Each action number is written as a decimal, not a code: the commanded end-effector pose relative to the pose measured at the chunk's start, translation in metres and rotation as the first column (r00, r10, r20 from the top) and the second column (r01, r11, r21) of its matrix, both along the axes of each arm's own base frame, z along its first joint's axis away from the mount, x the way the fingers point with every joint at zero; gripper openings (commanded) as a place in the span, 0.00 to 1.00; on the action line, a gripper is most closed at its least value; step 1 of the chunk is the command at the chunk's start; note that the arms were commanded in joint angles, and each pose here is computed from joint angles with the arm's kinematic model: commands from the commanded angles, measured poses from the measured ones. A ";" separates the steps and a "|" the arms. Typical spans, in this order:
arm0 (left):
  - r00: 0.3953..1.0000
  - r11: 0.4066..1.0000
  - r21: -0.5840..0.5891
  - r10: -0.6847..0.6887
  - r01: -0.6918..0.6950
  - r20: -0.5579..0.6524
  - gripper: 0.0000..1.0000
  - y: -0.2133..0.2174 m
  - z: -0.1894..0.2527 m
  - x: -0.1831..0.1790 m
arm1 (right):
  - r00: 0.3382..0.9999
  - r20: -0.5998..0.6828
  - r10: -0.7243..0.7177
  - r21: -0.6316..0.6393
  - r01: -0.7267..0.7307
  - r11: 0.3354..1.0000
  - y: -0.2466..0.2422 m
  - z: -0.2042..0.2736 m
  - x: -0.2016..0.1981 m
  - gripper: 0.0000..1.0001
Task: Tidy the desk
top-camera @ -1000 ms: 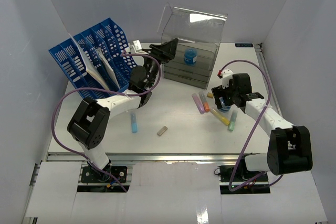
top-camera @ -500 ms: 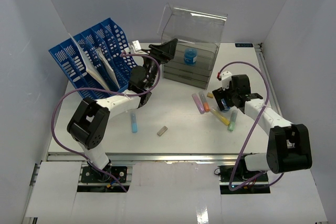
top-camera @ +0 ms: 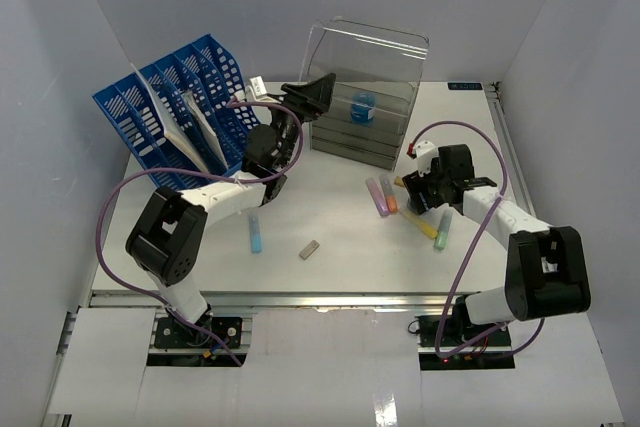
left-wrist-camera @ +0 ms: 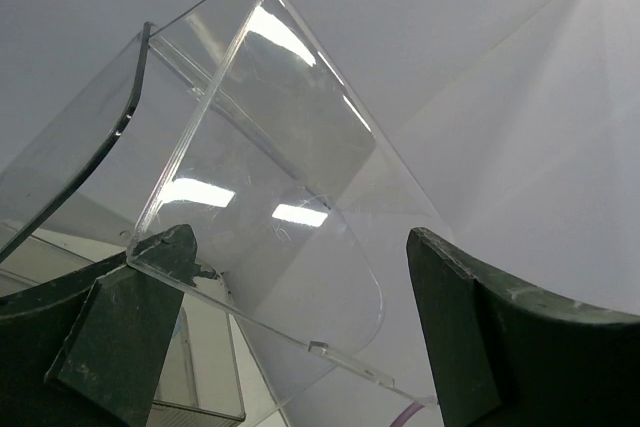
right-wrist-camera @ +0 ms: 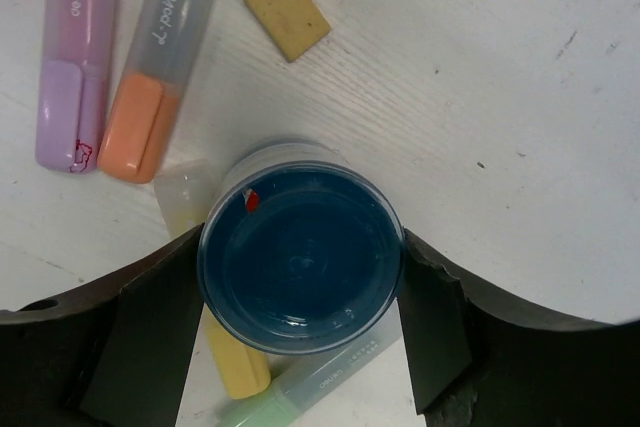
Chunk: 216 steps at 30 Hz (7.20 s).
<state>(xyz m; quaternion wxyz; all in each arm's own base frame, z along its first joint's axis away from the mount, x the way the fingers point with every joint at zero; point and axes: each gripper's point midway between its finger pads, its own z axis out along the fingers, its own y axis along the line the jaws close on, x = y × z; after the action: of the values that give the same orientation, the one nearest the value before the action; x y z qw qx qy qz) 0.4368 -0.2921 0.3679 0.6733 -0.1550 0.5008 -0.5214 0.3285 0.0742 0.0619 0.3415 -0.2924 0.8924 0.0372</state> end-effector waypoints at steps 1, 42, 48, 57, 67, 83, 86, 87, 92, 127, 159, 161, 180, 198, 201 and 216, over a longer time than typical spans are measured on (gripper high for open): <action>0.996 0.999 -0.045 -0.020 0.024 0.087 0.98 0.009 0.038 -0.018 | 0.966 0.162 0.200 0.090 -0.216 0.972 0.032 0.049 0.001 0.15; 0.982 0.996 -0.064 -0.047 0.059 0.181 0.98 0.002 0.116 -0.019 | 0.356 0.809 0.467 -0.519 0.062 0.852 0.173 0.262 0.085 0.08; 0.980 0.996 -0.066 -0.039 0.052 0.196 0.98 0.003 0.128 -0.020 | 0.367 0.819 0.441 -0.528 0.180 0.830 0.157 0.264 0.109 0.08; 0.979 0.997 -0.059 -0.033 0.046 0.201 0.98 0.004 0.133 -0.021 | 0.444 0.806 0.391 -0.535 0.264 0.803 0.118 0.248 0.138 0.08; 0.980 0.997 -0.061 -0.038 0.051 0.197 0.98 0.004 0.130 -0.021 | 0.549 0.722 0.421 -0.562 0.111 0.820 0.122 0.199 0.148 0.74; 0.980 0.997 -0.055 -0.051 0.062 0.191 0.98 0.002 0.125 -0.022 | 0.638 0.381 0.670 -0.530 -0.442 0.723 0.164 0.151 0.092 0.94; 0.982 0.997 -0.051 -0.053 0.063 0.183 0.98 0.003 0.120 -0.024 | 0.405 0.253 0.879 -0.413 -0.776 0.477 0.188 0.124 0.014 0.94; 0.982 0.997 -0.049 -0.053 0.063 0.182 0.98 0.004 0.118 -0.025 | 0.331 0.195 0.923 -0.386 -0.839 0.383 0.182 0.110 -0.015 0.95; 0.992 0.998 -0.034 -0.055 0.060 0.112 0.98 0.009 0.086 -0.029 | 0.242 0.183 0.953 -0.248 -0.927 0.283 0.170 0.084 -0.089 0.99; 0.814 0.982 0.027 -0.138 0.185 -0.565 0.61 -0.069 -0.217 0.014 | 0.793 0.418 0.444 0.379 -0.596 0.708 0.061 0.141 -0.042 0.80; 0.827 0.979 -0.043 -0.191 0.199 -0.529 0.00 -0.072 -0.221 0.034 | 0.821 0.429 0.377 0.427 -0.552 0.716 0.031 0.130 -0.046 0.75; 0.829 0.977 -0.049 -0.204 0.209 -0.521 0.00 -0.071 -0.219 0.030 | 0.825 0.423 0.375 0.430 -0.546 0.719 0.031 0.128 -0.046 0.75; 0.847 0.956 -0.027 -0.271 0.291 -0.458 0.59 -0.058 -0.193 -0.009 | 0.870 0.369 0.327 0.458 -0.476 0.751 0.025 0.119 -0.037 0.76; 0.816 0.951 -0.056 -0.291 0.304 -0.500 0.51 -0.075 -0.213 0.042 | 0.871 0.369 0.326 0.458 -0.475 0.752 0.024 0.118 -0.036 0.76; 0.812 0.951 -0.063 -0.292 0.303 -0.505 0.47 -0.075 -0.217 0.048 | 0.872 0.366 0.326 0.459 -0.474 0.751 0.024 0.117 -0.036 0.76; 0.806 0.952 -0.079 -0.295 0.297 -0.513 0.17 -0.070 -0.227 0.061 | 0.869 0.370 0.328 0.459 -0.479 0.749 0.025 0.118 -0.037 0.76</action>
<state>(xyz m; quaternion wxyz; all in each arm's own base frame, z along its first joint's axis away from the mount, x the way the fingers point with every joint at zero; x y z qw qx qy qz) 0.4803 -0.3684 0.1296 0.4037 -0.2047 0.6981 -0.5549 0.2902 0.0996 0.1788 0.5029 -0.3718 0.7121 0.3192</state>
